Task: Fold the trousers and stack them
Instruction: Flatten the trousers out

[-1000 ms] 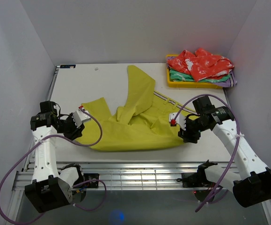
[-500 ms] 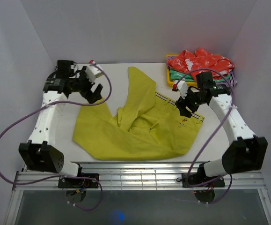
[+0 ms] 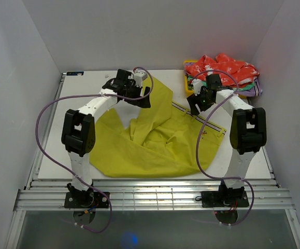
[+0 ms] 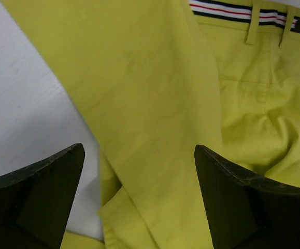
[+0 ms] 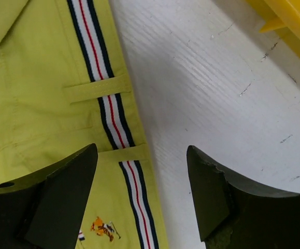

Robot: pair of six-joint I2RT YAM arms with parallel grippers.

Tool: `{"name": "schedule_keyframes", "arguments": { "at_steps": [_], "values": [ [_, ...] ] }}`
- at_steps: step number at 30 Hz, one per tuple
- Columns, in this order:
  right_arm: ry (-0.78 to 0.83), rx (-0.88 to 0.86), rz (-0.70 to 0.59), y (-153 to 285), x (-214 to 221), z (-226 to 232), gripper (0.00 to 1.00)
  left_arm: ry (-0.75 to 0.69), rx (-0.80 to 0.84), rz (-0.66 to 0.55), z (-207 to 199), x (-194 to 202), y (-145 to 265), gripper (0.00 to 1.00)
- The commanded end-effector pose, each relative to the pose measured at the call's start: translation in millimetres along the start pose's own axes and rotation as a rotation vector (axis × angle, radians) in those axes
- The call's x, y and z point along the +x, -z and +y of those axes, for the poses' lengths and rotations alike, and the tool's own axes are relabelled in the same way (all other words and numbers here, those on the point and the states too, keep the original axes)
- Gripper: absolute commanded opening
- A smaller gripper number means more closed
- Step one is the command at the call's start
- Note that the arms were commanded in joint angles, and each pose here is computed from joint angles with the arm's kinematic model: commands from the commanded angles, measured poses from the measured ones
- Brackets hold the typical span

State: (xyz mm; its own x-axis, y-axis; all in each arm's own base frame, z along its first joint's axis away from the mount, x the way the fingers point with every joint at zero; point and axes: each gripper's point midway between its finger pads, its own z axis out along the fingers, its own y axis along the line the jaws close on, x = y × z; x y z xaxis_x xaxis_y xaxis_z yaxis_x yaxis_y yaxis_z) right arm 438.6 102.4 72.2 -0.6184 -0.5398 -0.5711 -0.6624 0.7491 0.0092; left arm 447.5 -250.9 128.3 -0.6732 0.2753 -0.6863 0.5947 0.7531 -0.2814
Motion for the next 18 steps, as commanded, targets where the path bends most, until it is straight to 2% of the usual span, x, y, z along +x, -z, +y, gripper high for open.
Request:
{"name": "schedule_keyframes", "arguments": {
  "at_steps": [1,6,8,9,10,11,12,14,15,16,18],
  "values": [
    [-0.020,0.034,-0.052,-16,-14,-16,0.75,0.000,0.085,-0.122,-49,-38,-13,0.98],
    [-0.033,-0.043,-0.026,-29,3,0,0.72,-0.031,0.088,-0.076,-72,-22,-48,0.98],
    [-0.031,-0.059,-0.001,-32,11,3,0.57,-0.041,0.054,-0.053,-71,-14,-58,0.97],
    [-0.028,-0.061,0.012,-33,16,4,0.46,-0.050,0.014,-0.041,-68,-11,-63,0.93],
    [-0.024,-0.057,0.017,-32,19,1,0.26,-0.042,-0.012,-0.019,-61,-3,-71,0.87],
    [-0.026,-0.053,0.028,-30,22,1,0.18,-0.037,-0.032,-0.009,-57,-1,-74,0.79],
    [-0.030,-0.044,0.032,-27,25,-2,0.10,-0.034,-0.084,-0.002,-47,1,-74,0.61],
    [-0.048,-0.013,0.025,-9,31,-14,0.08,-0.057,-0.126,-0.010,-38,-3,-69,0.41],
    [-0.044,0.016,0.001,6,27,-20,0.08,-0.056,-0.147,-0.020,-30,-7,-63,0.12],
    [-0.068,0.040,0.004,15,38,-30,0.08,-0.056,-0.174,-0.029,-23,-11,-58,0.03],
    [-0.055,0.095,-0.020,41,42,-45,0.08,-0.034,-0.207,-0.066,-5,-27,-36,0.00]
  ]
}}
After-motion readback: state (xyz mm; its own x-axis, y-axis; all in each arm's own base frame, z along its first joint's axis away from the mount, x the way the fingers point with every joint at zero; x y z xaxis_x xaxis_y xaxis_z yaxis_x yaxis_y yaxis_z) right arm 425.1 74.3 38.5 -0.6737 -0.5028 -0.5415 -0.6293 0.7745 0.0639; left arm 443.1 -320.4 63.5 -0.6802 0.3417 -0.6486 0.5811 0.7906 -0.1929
